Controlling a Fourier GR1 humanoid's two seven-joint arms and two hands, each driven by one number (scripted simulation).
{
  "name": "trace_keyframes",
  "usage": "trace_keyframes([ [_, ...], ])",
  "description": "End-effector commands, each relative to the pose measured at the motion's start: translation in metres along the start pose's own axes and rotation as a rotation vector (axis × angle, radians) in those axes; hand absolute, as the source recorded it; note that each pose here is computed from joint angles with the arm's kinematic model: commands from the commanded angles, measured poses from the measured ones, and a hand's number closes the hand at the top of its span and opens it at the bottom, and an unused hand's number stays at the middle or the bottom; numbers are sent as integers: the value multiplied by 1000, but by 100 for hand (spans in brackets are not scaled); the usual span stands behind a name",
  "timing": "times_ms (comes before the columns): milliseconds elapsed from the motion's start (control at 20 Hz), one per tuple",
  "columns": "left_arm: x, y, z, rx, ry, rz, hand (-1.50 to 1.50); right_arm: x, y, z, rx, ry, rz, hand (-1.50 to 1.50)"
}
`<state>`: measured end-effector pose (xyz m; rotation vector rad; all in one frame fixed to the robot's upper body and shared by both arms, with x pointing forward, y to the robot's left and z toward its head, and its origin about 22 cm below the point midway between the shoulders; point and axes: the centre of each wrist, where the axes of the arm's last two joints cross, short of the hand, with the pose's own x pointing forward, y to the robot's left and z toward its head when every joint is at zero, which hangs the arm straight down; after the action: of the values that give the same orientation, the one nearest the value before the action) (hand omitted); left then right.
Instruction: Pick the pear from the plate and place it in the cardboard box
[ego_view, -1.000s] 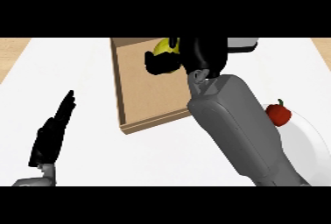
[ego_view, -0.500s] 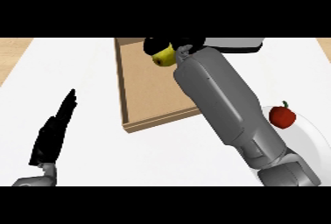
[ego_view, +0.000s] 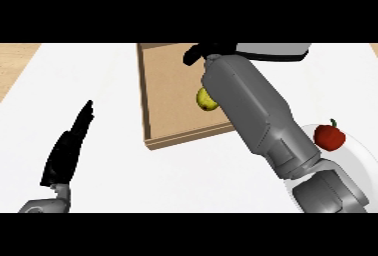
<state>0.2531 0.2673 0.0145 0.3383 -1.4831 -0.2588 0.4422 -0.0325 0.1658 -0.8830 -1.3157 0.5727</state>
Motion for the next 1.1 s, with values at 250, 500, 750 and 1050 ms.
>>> trace_keyframes([
  [250,0,-3,0,-11,-10,-2,0,-29,14,-8,-143,5,-235,-150],
  [500,-3,1,1,-3,-2,12,0,-26,-3,-14,-321,0,-457,-150],
  [750,-12,-3,7,27,19,22,0,-37,-18,-18,-379,-16,-671,-150],
  [1050,-21,12,10,61,55,17,0,-91,-44,-33,-503,40,-700,-150],
])
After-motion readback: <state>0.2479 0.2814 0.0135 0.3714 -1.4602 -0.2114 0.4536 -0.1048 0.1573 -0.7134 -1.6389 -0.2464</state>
